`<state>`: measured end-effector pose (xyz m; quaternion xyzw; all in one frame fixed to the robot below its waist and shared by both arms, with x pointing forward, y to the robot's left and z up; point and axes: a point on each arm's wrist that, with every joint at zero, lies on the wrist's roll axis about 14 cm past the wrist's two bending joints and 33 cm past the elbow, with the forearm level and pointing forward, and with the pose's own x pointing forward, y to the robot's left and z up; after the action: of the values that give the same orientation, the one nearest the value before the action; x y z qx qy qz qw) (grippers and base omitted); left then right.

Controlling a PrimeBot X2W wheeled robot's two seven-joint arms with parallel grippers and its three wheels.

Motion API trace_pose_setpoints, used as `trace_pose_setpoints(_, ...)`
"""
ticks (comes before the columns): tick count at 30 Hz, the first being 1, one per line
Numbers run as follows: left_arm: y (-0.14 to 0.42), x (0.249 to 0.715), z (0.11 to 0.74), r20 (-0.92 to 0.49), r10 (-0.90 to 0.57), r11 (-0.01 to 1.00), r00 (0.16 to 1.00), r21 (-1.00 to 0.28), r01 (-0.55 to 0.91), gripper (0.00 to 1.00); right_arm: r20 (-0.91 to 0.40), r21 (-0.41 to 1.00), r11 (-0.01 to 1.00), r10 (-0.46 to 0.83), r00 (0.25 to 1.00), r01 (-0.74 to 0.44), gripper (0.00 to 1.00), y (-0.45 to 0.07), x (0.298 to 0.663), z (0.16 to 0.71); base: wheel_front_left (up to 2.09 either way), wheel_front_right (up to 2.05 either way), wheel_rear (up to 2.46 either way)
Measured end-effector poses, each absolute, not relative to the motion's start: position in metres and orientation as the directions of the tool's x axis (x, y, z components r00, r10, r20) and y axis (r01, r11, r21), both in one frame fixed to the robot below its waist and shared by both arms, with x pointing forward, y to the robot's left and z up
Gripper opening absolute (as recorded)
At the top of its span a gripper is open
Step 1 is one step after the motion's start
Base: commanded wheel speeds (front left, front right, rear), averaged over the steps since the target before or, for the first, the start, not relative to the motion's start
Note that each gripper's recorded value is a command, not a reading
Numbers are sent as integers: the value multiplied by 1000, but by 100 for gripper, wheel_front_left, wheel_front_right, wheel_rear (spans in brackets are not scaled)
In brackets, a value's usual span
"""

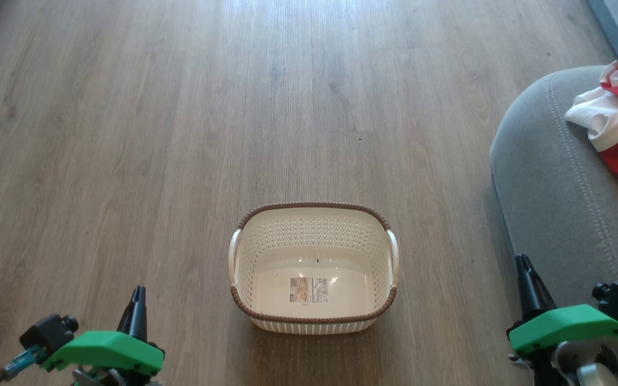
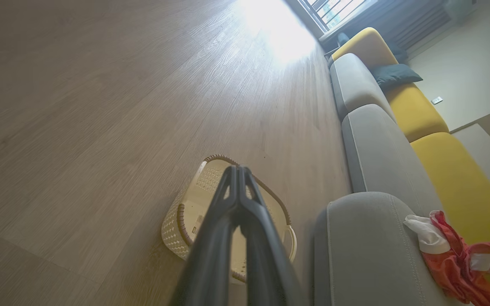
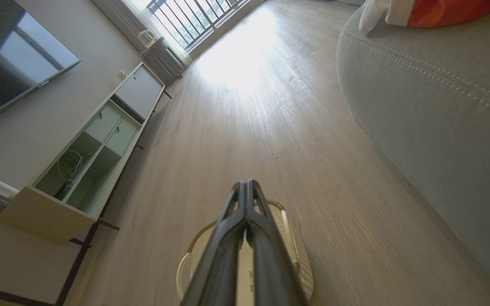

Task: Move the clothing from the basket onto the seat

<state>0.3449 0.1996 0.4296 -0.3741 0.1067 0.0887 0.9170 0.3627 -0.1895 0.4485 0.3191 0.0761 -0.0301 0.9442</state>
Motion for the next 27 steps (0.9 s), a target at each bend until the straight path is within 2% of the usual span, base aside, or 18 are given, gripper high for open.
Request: trace_pose_setpoints(27,196,355,440,-243,40,475,969,-849,-232,0,-161,824,546,-32,986,153,0,-198,367,455,0,0,0)
